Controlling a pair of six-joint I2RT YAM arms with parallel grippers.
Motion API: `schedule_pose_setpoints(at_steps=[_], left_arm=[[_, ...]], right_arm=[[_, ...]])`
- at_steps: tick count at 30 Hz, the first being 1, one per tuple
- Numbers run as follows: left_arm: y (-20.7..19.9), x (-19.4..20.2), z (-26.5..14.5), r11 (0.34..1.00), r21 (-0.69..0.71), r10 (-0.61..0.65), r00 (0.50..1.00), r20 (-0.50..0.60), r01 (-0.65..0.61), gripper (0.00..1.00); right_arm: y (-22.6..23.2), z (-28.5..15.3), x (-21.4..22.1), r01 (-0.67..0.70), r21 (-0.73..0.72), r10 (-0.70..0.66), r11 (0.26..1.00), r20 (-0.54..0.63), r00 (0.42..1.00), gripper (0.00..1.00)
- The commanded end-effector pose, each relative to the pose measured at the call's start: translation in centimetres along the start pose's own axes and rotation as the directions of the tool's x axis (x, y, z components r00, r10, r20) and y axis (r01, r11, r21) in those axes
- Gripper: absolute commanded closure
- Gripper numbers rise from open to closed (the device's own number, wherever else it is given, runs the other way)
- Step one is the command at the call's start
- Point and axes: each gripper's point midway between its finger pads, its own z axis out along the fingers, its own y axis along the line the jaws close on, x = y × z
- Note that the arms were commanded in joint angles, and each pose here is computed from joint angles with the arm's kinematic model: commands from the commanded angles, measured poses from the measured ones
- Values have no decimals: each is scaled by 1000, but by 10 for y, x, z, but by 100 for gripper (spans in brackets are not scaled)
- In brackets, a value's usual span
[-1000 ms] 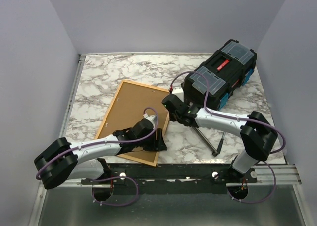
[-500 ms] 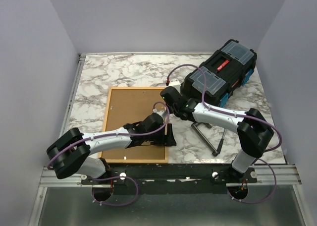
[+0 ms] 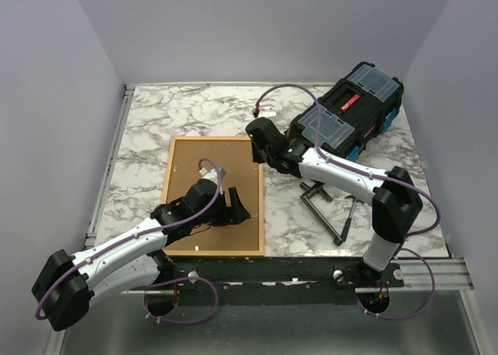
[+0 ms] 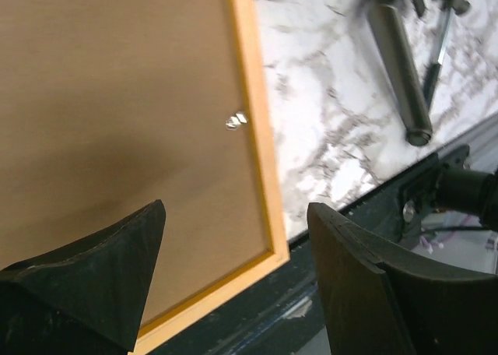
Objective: Take the photo out of the frame
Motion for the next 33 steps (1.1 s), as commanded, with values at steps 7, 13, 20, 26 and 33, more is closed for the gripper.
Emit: schedule_pose_setpoints(at_steps=[7, 13, 20, 26, 33], left_arm=[[50, -5, 1, 984, -148, -99, 994, 34, 103, 25], [60, -2, 12, 972, -184, -142, 989, 31, 145, 26], [67, 6, 16, 969, -191, -157, 987, 25, 159, 26], [68, 7, 18, 968, -194, -160, 987, 17, 160, 26], [69, 7, 19, 967, -200, -159, 987, 14, 159, 26]], right_arm=[[-3, 27, 31, 64, 89, -48, 994, -173, 984, 99], [-6, 37, 39, 90, 117, -65, 989, -199, 978, 99], [-9, 40, 50, 105, 126, -75, 986, -225, 971, 99], [-12, 38, 60, 104, 125, -71, 987, -245, 967, 99], [2, 25, 65, 39, 44, -25, 998, -282, 959, 99]])
